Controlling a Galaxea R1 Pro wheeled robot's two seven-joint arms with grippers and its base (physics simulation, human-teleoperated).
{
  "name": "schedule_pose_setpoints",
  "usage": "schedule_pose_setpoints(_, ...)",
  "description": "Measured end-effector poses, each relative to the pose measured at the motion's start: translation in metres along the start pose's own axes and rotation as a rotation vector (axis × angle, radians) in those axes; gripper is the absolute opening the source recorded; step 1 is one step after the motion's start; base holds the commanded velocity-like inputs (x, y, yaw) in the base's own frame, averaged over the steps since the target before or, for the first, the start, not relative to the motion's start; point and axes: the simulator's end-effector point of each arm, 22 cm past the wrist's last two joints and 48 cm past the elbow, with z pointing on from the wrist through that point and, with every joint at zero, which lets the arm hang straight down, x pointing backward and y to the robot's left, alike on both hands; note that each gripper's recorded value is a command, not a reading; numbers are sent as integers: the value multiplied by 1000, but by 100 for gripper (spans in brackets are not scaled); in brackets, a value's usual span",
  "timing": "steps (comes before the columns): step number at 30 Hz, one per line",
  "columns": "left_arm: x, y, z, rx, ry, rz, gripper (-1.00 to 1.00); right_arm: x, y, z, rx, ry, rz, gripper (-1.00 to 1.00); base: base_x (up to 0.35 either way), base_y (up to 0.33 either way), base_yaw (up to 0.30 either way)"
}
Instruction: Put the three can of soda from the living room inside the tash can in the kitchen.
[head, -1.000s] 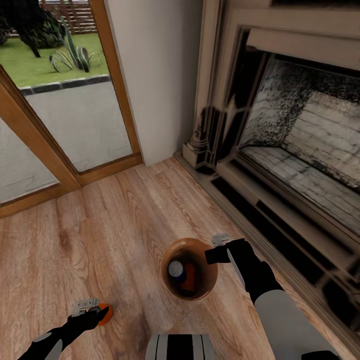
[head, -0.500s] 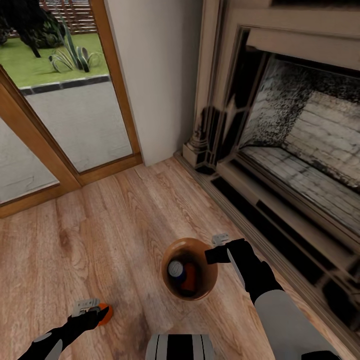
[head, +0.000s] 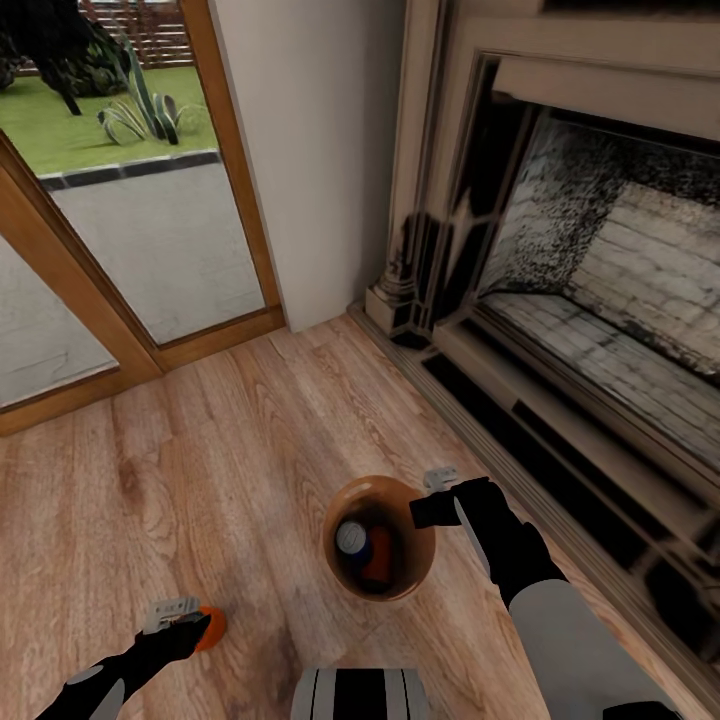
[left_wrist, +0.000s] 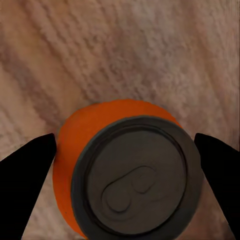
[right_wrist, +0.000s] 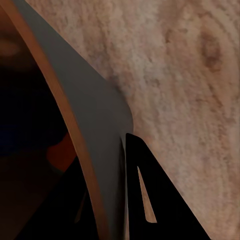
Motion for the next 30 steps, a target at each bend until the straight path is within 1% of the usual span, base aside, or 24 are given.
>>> schedule_pose_setpoints(5,0,0,0,-1,-1,0,-100,0,0,0,0,0,0,-100,0,0,0)
schedule_pose_setpoints(10,-1,6,0,-32,0,2,-100,0,0,0,0,0,0,-100,0,0,0)
schedule_pose_setpoints(16,-1,7,0,-37,-1,4,-100,0,0,0,1,0,-2,-100,0,0,0)
schedule_pose_setpoints(21,-9,7,-3,-38,-18,1,-100,7,3,-1,-6,17,5,-100,0,0,0)
schedule_pose_setpoints(26,-19,4,-7,-32,-38,4,-100,1,-3,-10,31,7,-27,-100,0,0,0)
schedule_pose_setpoints(30,-27,1,-11,-28,-55,7,-100,-5,3,-18,14,-9,-15,-100,0,0,0)
